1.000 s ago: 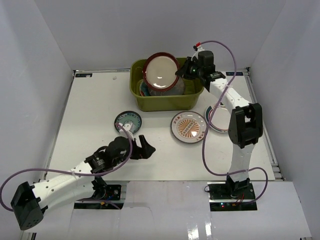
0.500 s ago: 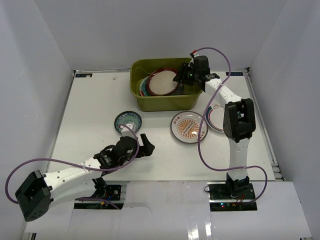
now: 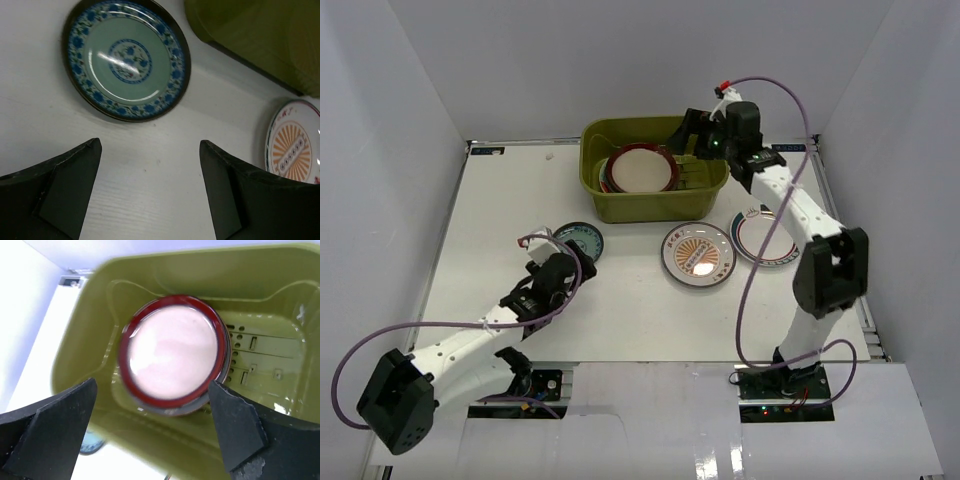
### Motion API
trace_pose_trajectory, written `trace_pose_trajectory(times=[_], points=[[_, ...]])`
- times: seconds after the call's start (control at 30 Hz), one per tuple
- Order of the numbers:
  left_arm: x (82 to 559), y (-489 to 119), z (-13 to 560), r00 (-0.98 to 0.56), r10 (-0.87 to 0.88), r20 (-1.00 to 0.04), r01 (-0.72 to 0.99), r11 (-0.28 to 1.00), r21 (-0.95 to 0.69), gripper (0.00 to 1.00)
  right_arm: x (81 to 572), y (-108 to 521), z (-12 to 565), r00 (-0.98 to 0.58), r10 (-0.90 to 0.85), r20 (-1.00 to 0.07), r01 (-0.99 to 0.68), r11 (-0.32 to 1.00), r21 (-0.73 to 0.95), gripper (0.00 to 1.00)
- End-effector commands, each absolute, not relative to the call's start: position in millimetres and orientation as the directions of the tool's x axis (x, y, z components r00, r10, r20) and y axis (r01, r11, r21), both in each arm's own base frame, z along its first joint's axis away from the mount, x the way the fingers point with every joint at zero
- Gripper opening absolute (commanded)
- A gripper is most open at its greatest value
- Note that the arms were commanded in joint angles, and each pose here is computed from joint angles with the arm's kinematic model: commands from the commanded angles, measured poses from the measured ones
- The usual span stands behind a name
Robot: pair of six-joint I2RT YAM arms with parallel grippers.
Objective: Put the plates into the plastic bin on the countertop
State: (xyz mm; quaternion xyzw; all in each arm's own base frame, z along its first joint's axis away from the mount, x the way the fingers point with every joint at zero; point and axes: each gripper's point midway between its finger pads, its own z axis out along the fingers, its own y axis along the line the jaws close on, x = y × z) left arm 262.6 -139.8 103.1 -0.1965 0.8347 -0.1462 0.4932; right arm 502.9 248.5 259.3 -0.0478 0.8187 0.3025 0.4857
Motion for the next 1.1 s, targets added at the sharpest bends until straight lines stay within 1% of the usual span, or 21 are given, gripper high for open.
trace_pose_trajectory(times=[0.0,0.1,0.13,0.17,0.23,0.27,0.3,0.33,0.37,0.4,0.43,0.5,0.53,0.57,0.7,0.8,0.9,0.93,0.97,1.0,1.07], points=[[275,-116,97,-0.396,-0.567,-0.722,-0.294,0.823,-0.485,0.89,464,230,317,-0.375,0.246,-0.894,-0.437,0.804,0.404,0.98],[282,-95,87,-0.359,-0.63,-0.688,-0.358,0.774,-0.522,0.88,421,211,298,-0.362,0.286,-0.887,-0.414,0.803,0.428,0.83],[285,-82,82,-0.339,-0.65,-0.68,-0.394,0.755,-0.524,0.88,409,206,285,-0.373,0.293,-0.88,-0.404,0.803,0.438,0.63],[290,-82,81,-0.334,-0.661,-0.671,-0.391,0.745,-0.54,0.88,384,197,256,-0.413,0.309,-0.857,-0.371,0.802,0.468,0.5],[294,-77,74,-0.341,-0.673,-0.656,-0.413,0.735,-0.539,0.87,365,189,234,-0.422,0.332,-0.843,-0.348,0.799,0.49,0.08],[303,-73,75,-0.32,-0.691,-0.648,-0.416,0.717,-0.559,0.86,353,180,234,-0.397,0.35,-0.848,-0.333,0.806,0.489,0.08],[306,-77,75,-0.332,-0.696,-0.637,-0.403,0.715,-0.571,0.86,339,171,202,-0.439,0.346,-0.829,-0.287,0.821,0.494,0.08],[312,-74,78,-0.316,-0.702,-0.638,-0.401,0.709,-0.581,0.85,332,160,206,-0.396,0.37,-0.84,-0.266,0.83,0.491,0.08],[314,-74,72,-0.328,-0.7,-0.635,-0.41,0.711,-0.572,0.82,320,153,182,-0.423,0.374,-0.825,-0.227,0.838,0.496,0.09],[316,-74,70,-0.328,-0.699,-0.636,-0.412,0.711,-0.569,0.8,317,144,177,-0.408,0.39,-0.826,-0.194,0.847,0.495,0.17],[319,-71,68,-0.324,-0.701,-0.635,-0.421,0.708,-0.567,0.79,312,140,173,-0.405,0.399,-0.823,-0.18,0.847,0.499,0.35],[326,-70,67,-0.323,-0.702,-0.635,-0.423,0.707,-0.567,0.77,300,127,158,-0.394,0.412,-0.821,-0.142,0.855,0.498,0.52],[327,-68,58,-0.343,-0.699,-0.628,-0.439,0.71,-0.551,0.76,296,121,149,-0.399,0.428,-0.811,-0.109,0.856,0.506,0.64],[331,-68,59,-0.341,-0.7,-0.628,-0.436,0.709,-0.554,0.75,292,116,144,-0.397,0.439,-0.806,-0.088,0.856,0.51,0.67],[336,-69,48,-0.367,-0.697,-0.617,-0.444,0.714,-0.542,0.65,284,96,110,-0.434,0.479,-0.763,-0.001,0.846,0.532,0.68],[341,-68,47,-0.368,-0.694,-0.619,-0.446,0.716,-0.537,0.54,284,85,96,-0.456,0.494,-0.74,0.039,0.842,0.538,0.68],[345,-66,47,-0.361,-0.689,-0.628,-0.451,0.719,-0.53,0.27,283,85,85,-0.483,0.502,-0.718,0.039,0.831,0.555,0.68],[346,-65,47,-0.363,-0.687,-0.63,-0.452,0.721,-0.526,0.12,282,87,81,-0.498,0.498,-0.71,0.034,0.829,0.558,0.68],[345,-64,47,-0.361,-0.685,-0.633,-0.455,0.721,-0.522,0.04,280,90,72,-0.526,0.495,-0.691,0.039,0.826,0.563,0.68],[344,-64,48,-0.364,-0.683,-0.633,-0.455,0.723,-0.519,0.0,282,91,72,-0.527,0.498,-0.688,0.033,0.821,0.569,0.68],[340,-64,58,-0.36,-0.687,-0.631,-0.443,0.721,-0.533,0.0,279,100,63,-0.563,0.493,-0.664,0.009,0.806,0.591,0.67]])
